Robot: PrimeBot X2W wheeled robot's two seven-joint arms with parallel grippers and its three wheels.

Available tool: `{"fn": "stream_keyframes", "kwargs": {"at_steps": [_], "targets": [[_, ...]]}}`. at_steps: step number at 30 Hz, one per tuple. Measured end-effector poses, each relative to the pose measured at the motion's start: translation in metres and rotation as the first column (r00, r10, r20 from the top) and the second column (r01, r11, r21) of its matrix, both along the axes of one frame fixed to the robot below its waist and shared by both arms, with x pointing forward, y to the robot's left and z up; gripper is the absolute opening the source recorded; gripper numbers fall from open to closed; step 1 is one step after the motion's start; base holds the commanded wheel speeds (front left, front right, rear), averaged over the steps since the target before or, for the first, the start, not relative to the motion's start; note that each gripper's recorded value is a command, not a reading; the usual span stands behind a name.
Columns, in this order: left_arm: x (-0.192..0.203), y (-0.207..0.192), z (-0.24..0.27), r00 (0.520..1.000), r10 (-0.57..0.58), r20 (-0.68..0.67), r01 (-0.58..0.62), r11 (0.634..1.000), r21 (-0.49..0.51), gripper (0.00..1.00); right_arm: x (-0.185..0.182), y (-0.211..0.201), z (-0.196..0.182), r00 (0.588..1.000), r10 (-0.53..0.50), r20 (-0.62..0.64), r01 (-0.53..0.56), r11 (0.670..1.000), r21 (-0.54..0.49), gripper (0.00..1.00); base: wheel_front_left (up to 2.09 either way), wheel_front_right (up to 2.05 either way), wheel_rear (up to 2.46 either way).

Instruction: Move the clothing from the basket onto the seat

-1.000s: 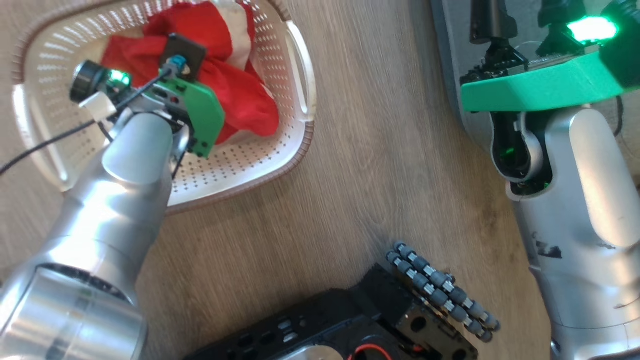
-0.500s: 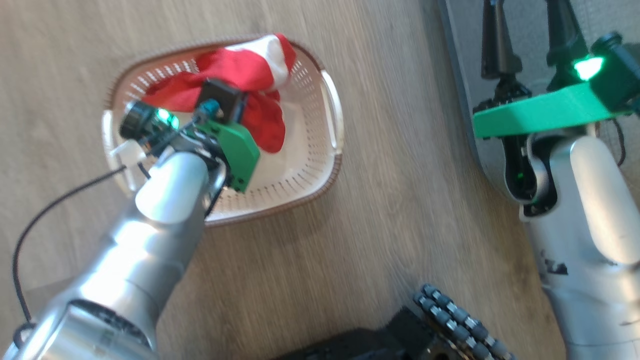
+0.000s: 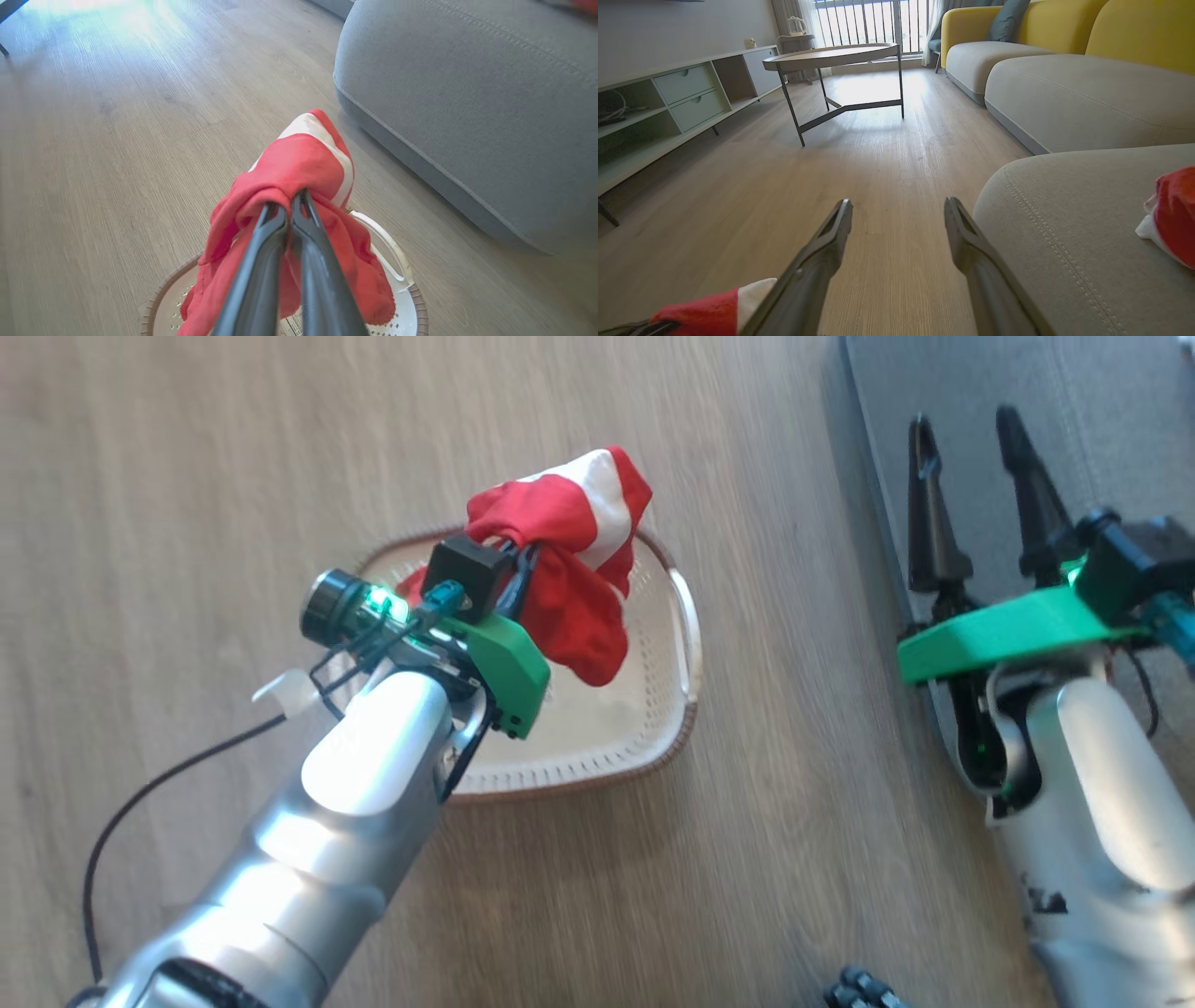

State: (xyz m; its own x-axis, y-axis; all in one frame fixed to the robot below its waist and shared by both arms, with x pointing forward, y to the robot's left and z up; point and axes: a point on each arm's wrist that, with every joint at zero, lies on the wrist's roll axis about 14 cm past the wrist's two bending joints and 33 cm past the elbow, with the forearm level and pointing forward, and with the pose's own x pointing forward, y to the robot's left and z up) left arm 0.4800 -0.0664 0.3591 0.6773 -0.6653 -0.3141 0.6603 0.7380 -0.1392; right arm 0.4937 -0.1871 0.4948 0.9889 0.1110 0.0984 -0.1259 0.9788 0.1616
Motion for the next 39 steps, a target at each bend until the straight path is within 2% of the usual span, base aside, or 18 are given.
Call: {"fn": "stream_keyframes", "kwargs": {"at_steps": [13,27,39], "targets": [[-0.010,0.016,0.113,0.972,0.100,0.214,-0.073,0.989,-0.128,0.00,-0.037,0.015,0.029,0.999,0.029,0.036,-0.030,0.999,0.023,1.00,0.00,0.00,0.00],[-0.023,0.016,0.203,0.904,0.134,0.407,-0.037,0.970,-0.239,0.00,-0.058,0.026,0.046,0.997,0.044,0.071,-0.047,0.998,0.048,1.00,0.00,0.00,0.00],[-0.024,0.012,0.272,0.816,0.147,0.559,0.030,0.955,-0.294,0.00,-0.065,0.032,0.044,0.996,0.057,0.065,-0.060,0.997,0.053,1.00,0.00,0.00,0.00]]}}
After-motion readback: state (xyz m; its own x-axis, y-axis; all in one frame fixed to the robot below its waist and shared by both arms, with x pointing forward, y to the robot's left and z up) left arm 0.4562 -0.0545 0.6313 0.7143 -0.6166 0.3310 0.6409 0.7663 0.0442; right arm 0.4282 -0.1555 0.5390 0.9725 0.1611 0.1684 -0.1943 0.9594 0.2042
